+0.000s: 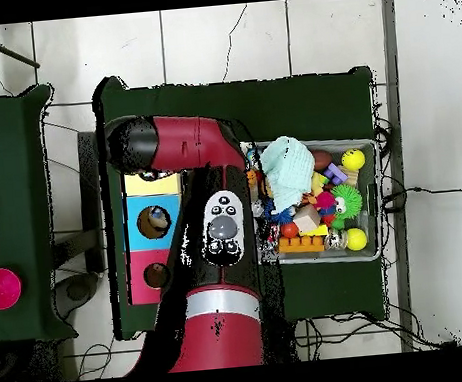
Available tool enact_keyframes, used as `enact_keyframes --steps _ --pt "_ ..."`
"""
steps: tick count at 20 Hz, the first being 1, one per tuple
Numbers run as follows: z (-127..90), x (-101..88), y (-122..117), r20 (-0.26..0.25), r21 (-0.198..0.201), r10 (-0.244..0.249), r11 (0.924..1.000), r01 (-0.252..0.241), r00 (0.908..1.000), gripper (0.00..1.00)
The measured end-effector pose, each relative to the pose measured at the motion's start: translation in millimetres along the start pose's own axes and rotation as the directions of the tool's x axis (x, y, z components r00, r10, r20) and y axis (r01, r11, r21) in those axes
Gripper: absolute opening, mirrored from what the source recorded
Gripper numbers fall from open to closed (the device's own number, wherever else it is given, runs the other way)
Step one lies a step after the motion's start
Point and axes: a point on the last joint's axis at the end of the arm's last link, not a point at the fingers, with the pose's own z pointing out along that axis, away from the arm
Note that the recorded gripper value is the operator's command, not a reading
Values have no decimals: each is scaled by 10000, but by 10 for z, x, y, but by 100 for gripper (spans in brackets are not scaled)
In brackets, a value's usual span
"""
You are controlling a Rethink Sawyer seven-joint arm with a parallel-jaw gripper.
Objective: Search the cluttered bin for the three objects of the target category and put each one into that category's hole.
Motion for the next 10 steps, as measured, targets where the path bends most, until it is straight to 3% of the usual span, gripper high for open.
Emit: enact_keyframes --steps 3,7,10 --pt "86 78 -67 4 69 -54 10000 54 10000 0" --pt "80 169 -67 139 -241 -134 9996 137 9998 0" --pt "86 236 -74 136 -257 -194 9995 197 9997 0"
